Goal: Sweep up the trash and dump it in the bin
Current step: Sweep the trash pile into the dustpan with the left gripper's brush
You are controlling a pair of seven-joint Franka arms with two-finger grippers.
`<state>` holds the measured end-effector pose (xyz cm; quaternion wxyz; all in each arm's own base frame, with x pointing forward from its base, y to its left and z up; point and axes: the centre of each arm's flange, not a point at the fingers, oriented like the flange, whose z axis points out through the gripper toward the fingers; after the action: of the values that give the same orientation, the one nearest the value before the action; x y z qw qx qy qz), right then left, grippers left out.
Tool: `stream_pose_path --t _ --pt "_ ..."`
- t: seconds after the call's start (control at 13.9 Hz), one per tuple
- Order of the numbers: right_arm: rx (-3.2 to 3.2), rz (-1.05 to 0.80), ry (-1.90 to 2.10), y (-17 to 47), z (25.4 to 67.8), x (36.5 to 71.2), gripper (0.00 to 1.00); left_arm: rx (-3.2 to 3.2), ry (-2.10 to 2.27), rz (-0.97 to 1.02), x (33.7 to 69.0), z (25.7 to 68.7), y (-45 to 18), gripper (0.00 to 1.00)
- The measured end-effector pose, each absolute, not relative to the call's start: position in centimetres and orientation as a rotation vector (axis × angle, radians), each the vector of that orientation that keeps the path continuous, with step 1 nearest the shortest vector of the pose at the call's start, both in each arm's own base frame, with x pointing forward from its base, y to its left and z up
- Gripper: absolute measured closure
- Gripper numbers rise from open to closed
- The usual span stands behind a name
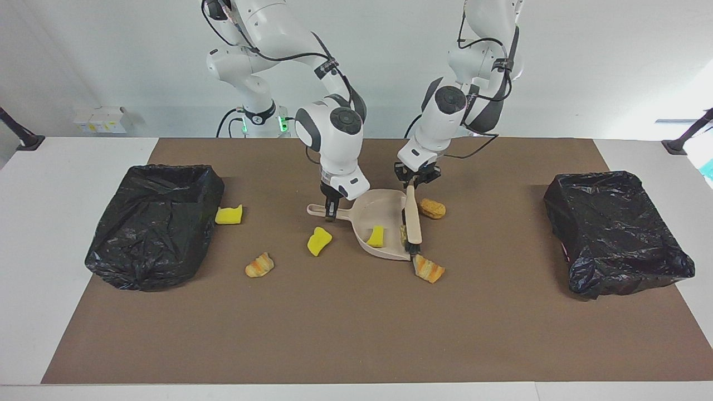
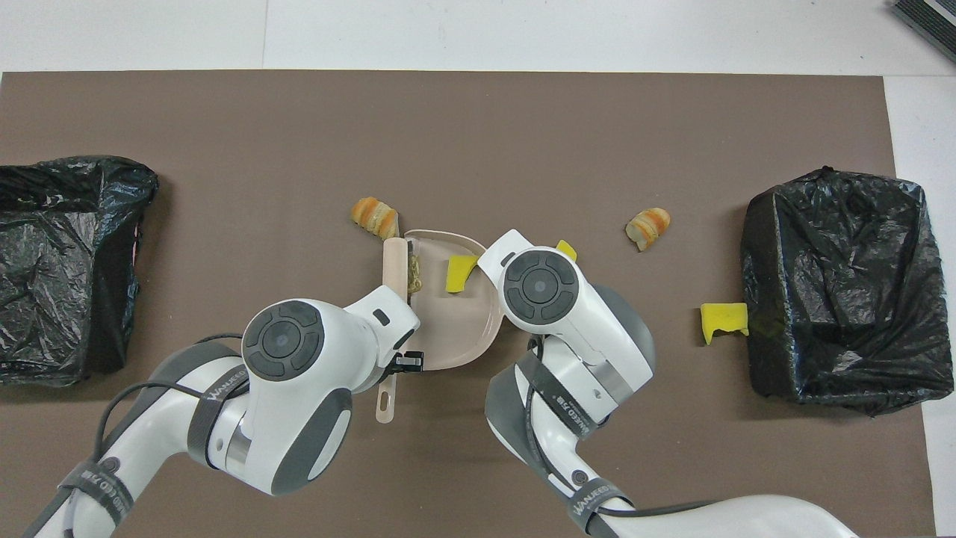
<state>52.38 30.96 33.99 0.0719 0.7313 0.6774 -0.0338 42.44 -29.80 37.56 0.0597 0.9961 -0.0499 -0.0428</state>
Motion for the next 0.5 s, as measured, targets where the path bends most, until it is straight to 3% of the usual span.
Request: stream_pose_path --t 0.29,0.5 --pt "2.198 -0.103 2.036 30.9 33.9 52.4 0.67 3.047 0.071 -0.295 42.3 43.5 -27.6 0.74" --pt "2.185 -0.136 2.030 30.9 34.0 52.4 0.67 3.063 0.395 -0.406 41.7 44.3 -25.0 0.74"
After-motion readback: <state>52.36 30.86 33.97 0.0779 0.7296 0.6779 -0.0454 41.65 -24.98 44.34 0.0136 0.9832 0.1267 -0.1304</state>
